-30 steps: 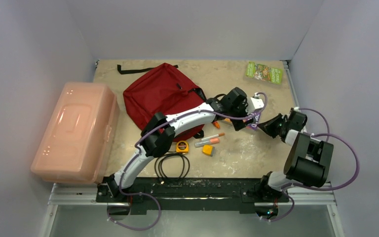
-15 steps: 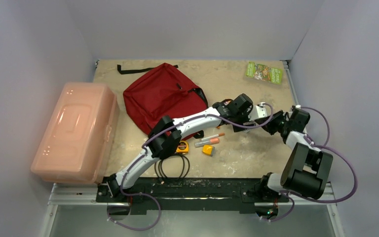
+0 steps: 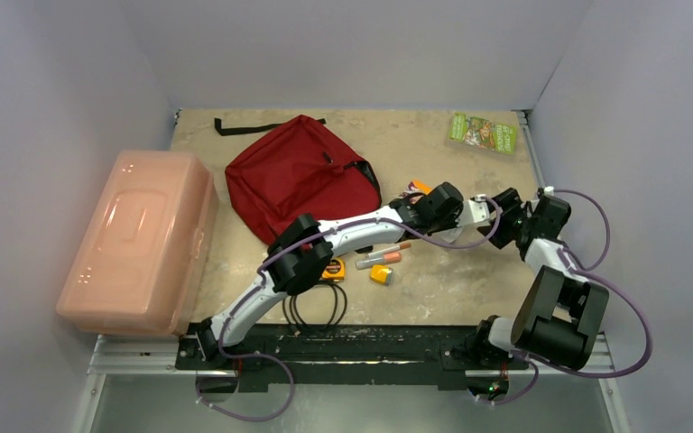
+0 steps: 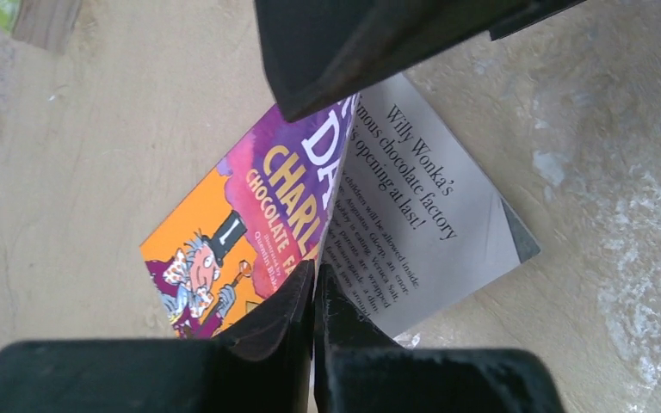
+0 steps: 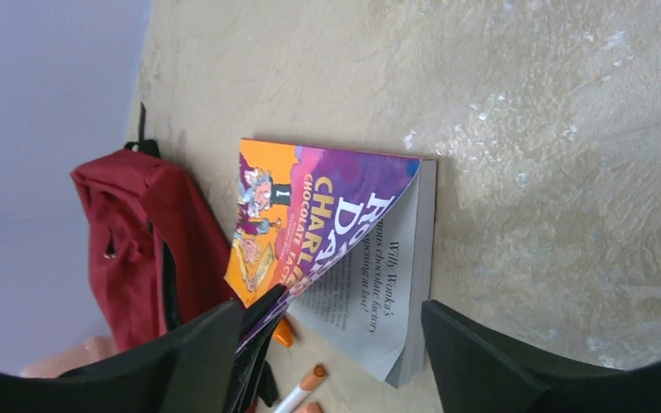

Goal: Pack the student bag
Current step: Pick up the book from the center of the board.

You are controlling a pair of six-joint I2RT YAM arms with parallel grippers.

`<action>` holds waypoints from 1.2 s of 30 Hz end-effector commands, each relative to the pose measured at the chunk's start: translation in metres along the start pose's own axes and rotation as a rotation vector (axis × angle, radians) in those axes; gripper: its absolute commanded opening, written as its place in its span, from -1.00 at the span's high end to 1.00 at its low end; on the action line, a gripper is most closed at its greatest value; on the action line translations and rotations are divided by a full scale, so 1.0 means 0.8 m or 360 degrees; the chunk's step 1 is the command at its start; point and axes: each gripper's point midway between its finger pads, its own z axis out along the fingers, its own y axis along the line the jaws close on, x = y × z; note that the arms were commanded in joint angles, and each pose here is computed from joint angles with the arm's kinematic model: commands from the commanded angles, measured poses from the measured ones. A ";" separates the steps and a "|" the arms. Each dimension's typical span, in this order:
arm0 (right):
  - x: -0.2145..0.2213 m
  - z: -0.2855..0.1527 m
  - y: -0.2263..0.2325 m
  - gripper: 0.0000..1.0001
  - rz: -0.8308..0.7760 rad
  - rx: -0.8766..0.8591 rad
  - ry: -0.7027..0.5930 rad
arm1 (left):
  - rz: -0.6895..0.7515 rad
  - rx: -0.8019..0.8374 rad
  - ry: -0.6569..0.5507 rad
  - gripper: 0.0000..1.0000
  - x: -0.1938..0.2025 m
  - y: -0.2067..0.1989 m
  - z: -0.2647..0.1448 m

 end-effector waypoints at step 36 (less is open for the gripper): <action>0.004 0.090 0.031 -0.85 0.0257 -0.0407 0.0224 | -0.0118 -0.0139 -0.0317 1.00 -0.072 0.048 -0.074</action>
